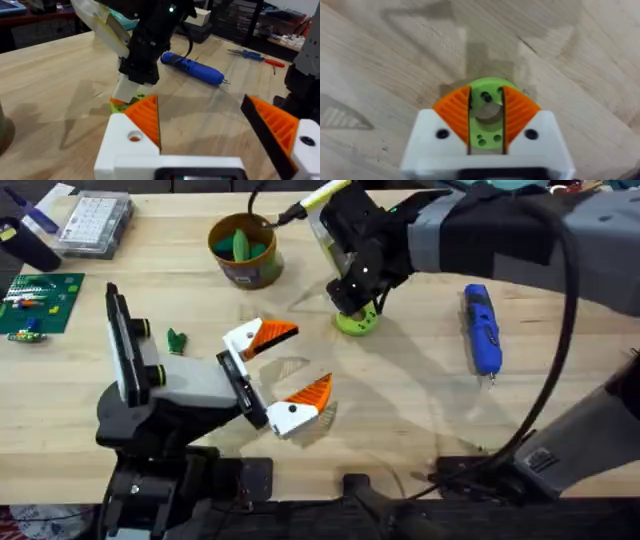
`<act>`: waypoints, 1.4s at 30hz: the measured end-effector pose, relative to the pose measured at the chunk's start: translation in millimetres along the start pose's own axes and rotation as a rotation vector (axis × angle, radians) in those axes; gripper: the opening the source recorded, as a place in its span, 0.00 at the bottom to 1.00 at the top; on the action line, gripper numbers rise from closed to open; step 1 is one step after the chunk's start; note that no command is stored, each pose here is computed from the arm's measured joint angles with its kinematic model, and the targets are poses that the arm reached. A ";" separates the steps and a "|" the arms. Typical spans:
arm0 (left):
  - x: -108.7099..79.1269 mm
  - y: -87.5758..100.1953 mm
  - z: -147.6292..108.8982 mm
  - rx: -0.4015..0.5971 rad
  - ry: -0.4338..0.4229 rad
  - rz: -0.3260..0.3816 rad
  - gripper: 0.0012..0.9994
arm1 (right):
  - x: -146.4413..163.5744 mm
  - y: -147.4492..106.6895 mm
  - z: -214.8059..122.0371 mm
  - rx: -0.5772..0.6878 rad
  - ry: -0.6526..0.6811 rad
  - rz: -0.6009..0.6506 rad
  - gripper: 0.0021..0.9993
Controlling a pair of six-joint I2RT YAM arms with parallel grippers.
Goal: Pick up the gripper from the table and insert it into the empty holder that is missing its gripper. Then pick up a screw, insert it into the mounting hole, and use the screwdriver to tighten it. Finally, clean up the table by picking up the vegetable and placing it into the bucket.
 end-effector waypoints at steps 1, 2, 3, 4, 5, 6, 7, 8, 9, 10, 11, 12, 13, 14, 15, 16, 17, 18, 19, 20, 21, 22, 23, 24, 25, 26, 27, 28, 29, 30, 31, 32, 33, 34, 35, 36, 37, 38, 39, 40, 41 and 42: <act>0.0 0.0 0.0 0.000 0.000 0.000 0.99 | -0.5 1.3 0.0 -0.005 -0.001 0.002 0.01; 0.0 0.0 0.0 0.000 0.000 0.000 0.99 | -0.4 0.9 0.5 -0.003 0.000 0.003 0.00; 0.0 0.0 0.0 0.000 0.000 0.000 0.99 | -0.3 0.6 0.7 -0.001 0.000 0.002 0.00; 0.0 0.0 0.0 0.000 0.000 0.000 0.99 | -0.2 0.5 0.9 -0.001 0.000 0.002 0.00; 0.0 0.0 0.0 0.000 0.000 0.000 0.99 | -0.1 0.4 0.9 0.000 0.001 0.002 0.00; 0.0 0.0 0.0 0.000 0.000 0.000 0.99 | -0.1 0.3 0.9 0.000 0.000 0.002 0.00; 0.0 0.0 0.0 0.000 0.000 0.000 0.99 | -0.1 0.2 0.9 0.001 0.001 0.002 0.00; 0.0 0.0 0.0 0.000 0.000 0.000 0.99 | -0.1 0.1 0.9 0.001 0.001 0.002 0.00; 0.0 0.0 0.0 0.000 0.000 0.000 0.99 | -0.1 0.1 0.9 0.002 0.001 0.002 0.00; 0.0 0.0 0.0 0.000 0.000 0.000 0.99 | -0.1 0.0 0.9 0.002 0.001 0.002 0.00; 0.0 0.0 0.0 0.000 0.000 0.000 0.99 | -0.1 -0.1 0.9 0.002 0.001 0.002 0.00; 0.0 0.0 0.0 0.000 0.000 0.000 0.99 | -0.1 -0.1 0.9 0.002 0.001 0.002 0.00; 0.0 0.0 0.0 0.000 0.000 0.000 0.99 | 0.0 -0.2 0.9 0.003 0.001 0.002 0.00; 0.0 0.0 0.0 0.000 0.000 0.000 0.99 | 0.0 -0.2 0.9 0.003 0.001 0.002 0.00; 0.0 0.0 0.0 0.000 0.000 0.000 0.99 | 0.0 -0.2 0.9 0.003 0.001 0.001 0.00; 0.0 0.0 0.0 0.000 0.000 0.000 0.99 | 0.0 -0.3 0.9 0.003 0.001 0.002 0.00; 0.0 0.0 0.0 0.000 0.000 0.000 0.99 | 0.0 -0.3 0.9 0.003 0.001 0.001 0.00; 0.0 0.0 0.0 0.000 0.000 0.000 0.99 | 0.0 -0.3 0.9 0.003 0.001 0.002 0.00; 0.0 0.0 0.0 0.000 0.000 0.000 0.99 | 0.0 -0.3 0.9 0.003 0.001 0.001 0.00; 0.0 0.0 0.0 0.000 0.000 0.000 0.99 | 0.0 -0.5 0.9 0.004 0.001 0.001 0.00; 0.0 0.0 0.0 0.000 0.000 0.000 0.99 | 0.1 -0.7 0.8 0.006 0.002 0.001 0.00; 0.0 0.0 0.0 0.000 0.000 0.000 0.99 | 0.2 -1.3 0.5 0.010 0.003 0.001 0.00; 0.0 0.0 0.0 0.000 0.000 0.000 0.99 | 0.4 -2.2 -0.1 0.016 0.004 0.000 0.00; 0.0 0.0 0.0 0.000 0.000 0.000 0.99 | 0.4 -2.9 -0.9 0.022 0.006 0.000 0.00; 0.0 0.0 0.0 0.000 0.000 0.000 0.99 | 0.4 -3.3 -2.2 0.028 0.007 0.000 0.00; 0.0 0.0 0.0 0.000 0.000 0.000 0.99 | 0.3 -3.2 -3.6 0.033 0.008 -0.001 0.00; 0.0 0.0 0.0 0.000 0.000 0.000 0.99 | 0.1 -3.0 -5.3 0.037 0.009 -0.001 0.00; 0.0 0.0 0.0 0.000 0.000 0.000 0.99 | -0.3 -2.3 -7.5 0.041 0.010 -0.002 0.00; 0.0 0.0 0.0 0.000 0.000 0.000 0.99 | -0.8 -0.8 -9.8 0.041 0.010 -0.002 0.00; 0.0 0.0 0.0 0.000 0.000 0.000 0.99 | -1.3 0.6 -12.1 0.041 0.010 -0.002 0.00; 0.0 0.0 0.0 0.000 0.000 0.000 0.99 | -1.8 1.7 -14.9 0.044 0.011 -0.002 0.00; 0.0 0.0 0.0 0.000 0.000 0.000 0.99 | -2.4 3.3 -17.7 0.044 0.011 -0.002 0.00; 0.0 0.0 0.0 0.000 0.000 0.000 0.99 | -3.2 5.5 -20.7 0.043 0.010 -0.002 0.00; 0.0 0.0 0.0 0.000 0.000 0.000 0.99 | -3.7 7.1 -22.7 0.041 0.010 -0.002 0.00; 0.0 0.0 0.0 0.000 0.000 0.000 0.99 | -4.4 9.0 -25.0 0.038 0.009 -0.001 0.00; 0.0 0.0 0.0 0.000 0.000 0.000 0.99 | -4.8 10.0 -26.8 0.038 0.009 -0.002 0.00; 0.0 0.0 0.0 0.000 0.000 0.000 0.99 | -5.1 10.7 -28.5 0.039 0.009 -0.001 0.00; 0.0 0.0 0.0 0.000 0.000 0.000 0.99 | -5.3 11.4 -29.6 0.038 0.009 -0.001 0.01; 0.0 0.0 0.0 0.000 0.000 0.000 0.99 | -5.4 11.6 -30.2 0.039 0.010 0.000 0.06; 0.0 0.0 0.0 0.000 0.000 0.000 0.99 | -5.2 10.8 -30.8 0.044 0.011 -0.006 0.16; 0.0 0.0 0.0 0.000 0.000 0.000 0.99 | -4.9 9.2 -31.2 0.052 0.013 -0.007 0.23; 0.0 0.0 0.0 0.000 0.000 0.000 0.99 | -4.4 6.9 -31.6 0.064 0.015 -0.005 0.27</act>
Point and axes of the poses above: each hand's point on the last joint's axis, 136 mm out from that joint toward the fingers, its own z axis out along the fingers, its own x axis along the line the jaws close on, y = z × x, the point moved 4 cm from there along -z, back along the fingers, and after that the axes turned 14 degrees about -z, right-handed, at the moved point
